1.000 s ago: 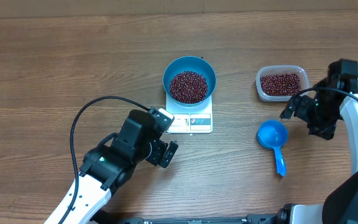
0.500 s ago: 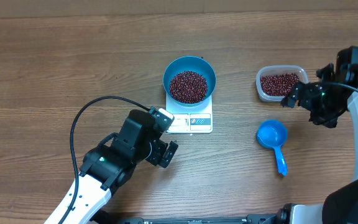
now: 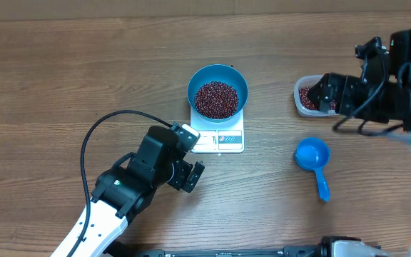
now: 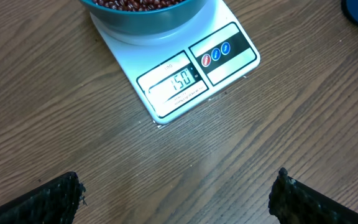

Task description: Scoop item into bowl and weigh 150g on scale

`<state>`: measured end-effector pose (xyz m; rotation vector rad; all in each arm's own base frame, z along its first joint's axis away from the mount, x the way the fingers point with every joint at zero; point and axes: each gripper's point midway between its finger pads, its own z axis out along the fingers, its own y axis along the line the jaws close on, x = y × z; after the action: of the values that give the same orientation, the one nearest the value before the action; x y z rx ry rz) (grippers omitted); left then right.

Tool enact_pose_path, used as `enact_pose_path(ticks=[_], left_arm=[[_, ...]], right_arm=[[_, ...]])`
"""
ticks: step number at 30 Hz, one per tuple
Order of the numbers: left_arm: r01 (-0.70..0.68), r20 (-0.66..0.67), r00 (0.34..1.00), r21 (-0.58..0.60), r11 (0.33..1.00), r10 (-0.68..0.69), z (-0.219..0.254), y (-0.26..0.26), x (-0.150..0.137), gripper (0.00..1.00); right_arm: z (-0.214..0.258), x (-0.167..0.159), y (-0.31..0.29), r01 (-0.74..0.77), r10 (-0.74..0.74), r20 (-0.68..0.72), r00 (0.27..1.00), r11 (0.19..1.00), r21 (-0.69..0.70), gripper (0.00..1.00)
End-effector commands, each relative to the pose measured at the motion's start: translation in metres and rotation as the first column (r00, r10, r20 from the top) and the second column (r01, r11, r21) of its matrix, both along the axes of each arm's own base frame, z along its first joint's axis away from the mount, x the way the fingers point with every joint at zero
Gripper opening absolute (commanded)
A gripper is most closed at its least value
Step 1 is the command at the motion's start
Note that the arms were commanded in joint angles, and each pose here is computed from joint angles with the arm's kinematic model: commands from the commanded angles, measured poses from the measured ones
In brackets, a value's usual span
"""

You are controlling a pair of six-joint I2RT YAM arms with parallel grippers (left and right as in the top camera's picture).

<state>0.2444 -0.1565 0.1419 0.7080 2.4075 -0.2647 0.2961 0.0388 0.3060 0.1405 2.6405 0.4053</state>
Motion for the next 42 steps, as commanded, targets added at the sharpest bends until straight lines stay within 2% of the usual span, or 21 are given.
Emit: enact_pose_path(ticks=[1, 7, 16, 22, 26, 31, 42], left_arm=[[0.010, 0.000, 1.000, 0.015, 1.000, -0.010, -0.003, 0.000, 0.000, 1.00], [0.010, 0.000, 1.000, 0.015, 1.000, -0.010, -0.003, 0.000, 0.000, 1.00], [0.010, 0.000, 1.000, 0.015, 1.000, -0.010, -0.003, 0.000, 0.000, 1.00], [0.010, 0.000, 1.000, 0.015, 1.000, -0.010, -0.003, 0.000, 0.000, 0.99], [0.010, 0.000, 1.000, 0.015, 1.000, -0.010, -0.003, 0.000, 0.000, 1.00], [0.010, 0.000, 1.000, 0.015, 1.000, -0.010, -0.003, 0.000, 0.000, 1.00], [0.010, 0.000, 1.000, 0.015, 1.000, -0.010, -0.003, 0.000, 0.000, 0.99]], right_arm=[[0.034, -0.020, 0.014, -0.047, 0.045, 0.094, 0.995, 0.999, 0.025, 1.00], [0.059, -0.062, 0.039, -0.138, 0.116, 0.150, 0.982, 0.980, 0.142, 1.00], [0.071, -0.073, 0.030, -0.121, 0.100, 0.220, 0.970, 0.989, 0.083, 1.00], [0.086, -0.074, 0.025, -0.139, 0.127, 0.330, 0.935, 0.990, 0.013, 1.00], [0.101, -0.066, 0.025, -0.193, 0.211, 0.480, 0.852, 0.977, -0.087, 1.00], [0.110, -0.057, 0.025, -0.177, 0.226, 0.649, 0.726, 0.974, -0.141, 1.00], [0.053, -0.052, 0.013, -0.050, 0.200, 0.849, 0.489, 0.978, -0.202, 1.00]])
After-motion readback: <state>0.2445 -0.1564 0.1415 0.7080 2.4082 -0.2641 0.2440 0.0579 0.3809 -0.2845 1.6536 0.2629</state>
